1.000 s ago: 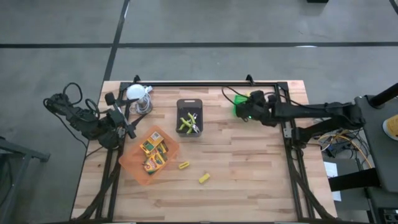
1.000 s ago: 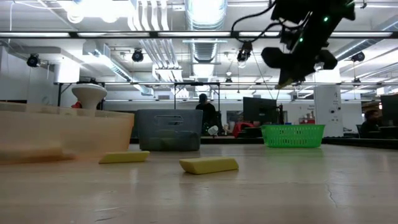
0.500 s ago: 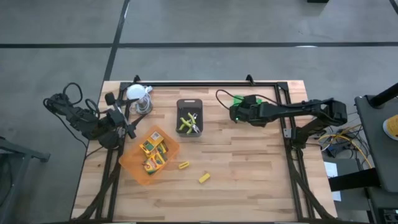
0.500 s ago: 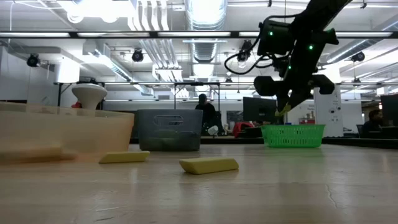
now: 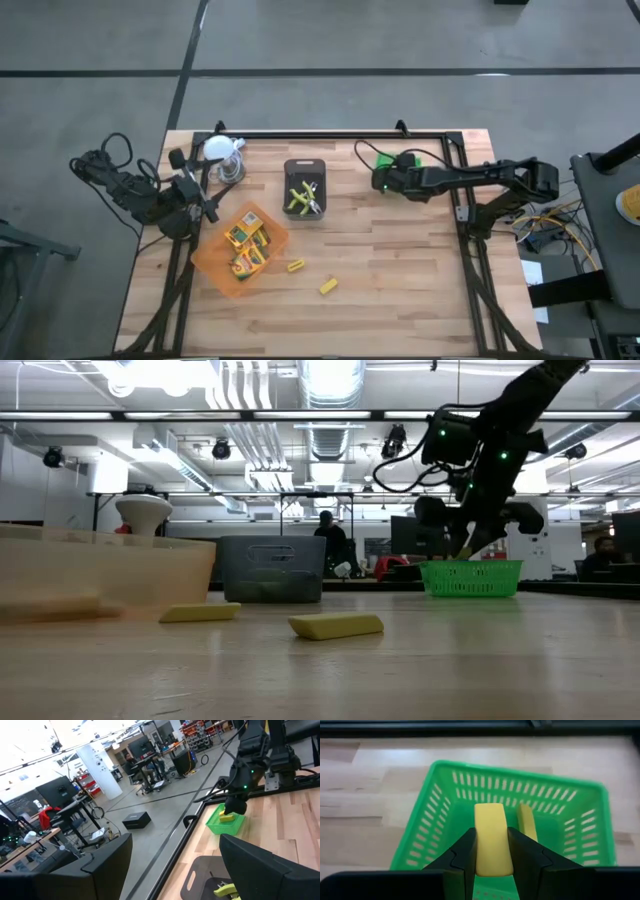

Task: Pick & Place School Supplies
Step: Put the yellow eraser into the green bin

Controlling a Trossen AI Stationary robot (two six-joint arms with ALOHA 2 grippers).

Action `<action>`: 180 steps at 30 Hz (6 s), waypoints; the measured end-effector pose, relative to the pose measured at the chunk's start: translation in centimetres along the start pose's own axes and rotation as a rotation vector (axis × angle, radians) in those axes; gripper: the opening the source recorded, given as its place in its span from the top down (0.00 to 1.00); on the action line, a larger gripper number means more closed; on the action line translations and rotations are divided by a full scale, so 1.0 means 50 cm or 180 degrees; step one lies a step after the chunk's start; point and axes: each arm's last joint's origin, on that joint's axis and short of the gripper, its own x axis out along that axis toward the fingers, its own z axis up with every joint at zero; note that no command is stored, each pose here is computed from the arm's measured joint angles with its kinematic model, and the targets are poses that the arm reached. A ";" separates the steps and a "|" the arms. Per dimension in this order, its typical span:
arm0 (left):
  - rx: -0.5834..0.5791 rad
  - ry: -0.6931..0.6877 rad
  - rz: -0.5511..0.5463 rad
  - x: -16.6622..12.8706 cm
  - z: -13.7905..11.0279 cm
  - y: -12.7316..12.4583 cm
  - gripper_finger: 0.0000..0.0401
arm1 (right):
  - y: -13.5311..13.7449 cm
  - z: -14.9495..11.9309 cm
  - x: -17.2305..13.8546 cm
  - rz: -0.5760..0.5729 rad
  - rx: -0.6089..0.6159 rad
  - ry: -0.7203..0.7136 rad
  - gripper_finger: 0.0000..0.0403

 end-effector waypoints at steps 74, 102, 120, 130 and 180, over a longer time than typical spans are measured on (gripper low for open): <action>-0.0001 0.0000 0.0001 0.000 0.000 0.000 0.24 | -0.151 0.127 -0.260 0.4918 -0.2230 -0.1154 0.71; -0.0001 0.0000 0.0001 0.000 0.000 0.000 0.24 | 0.002 -0.094 -0.173 0.5615 -0.2983 -0.1200 0.71; -0.0001 0.0000 0.0001 0.000 0.000 0.000 0.24 | 0.117 -0.268 -0.110 0.5867 -0.2760 -0.0938 0.50; -0.0001 0.0000 0.0001 0.000 0.000 0.000 0.24 | 0.165 -0.326 -0.093 0.5893 -0.3136 -0.1104 0.44; -0.0002 0.0000 0.0001 0.000 0.000 0.000 0.24 | 0.208 -0.424 -0.084 0.5493 -0.3680 -0.0335 0.45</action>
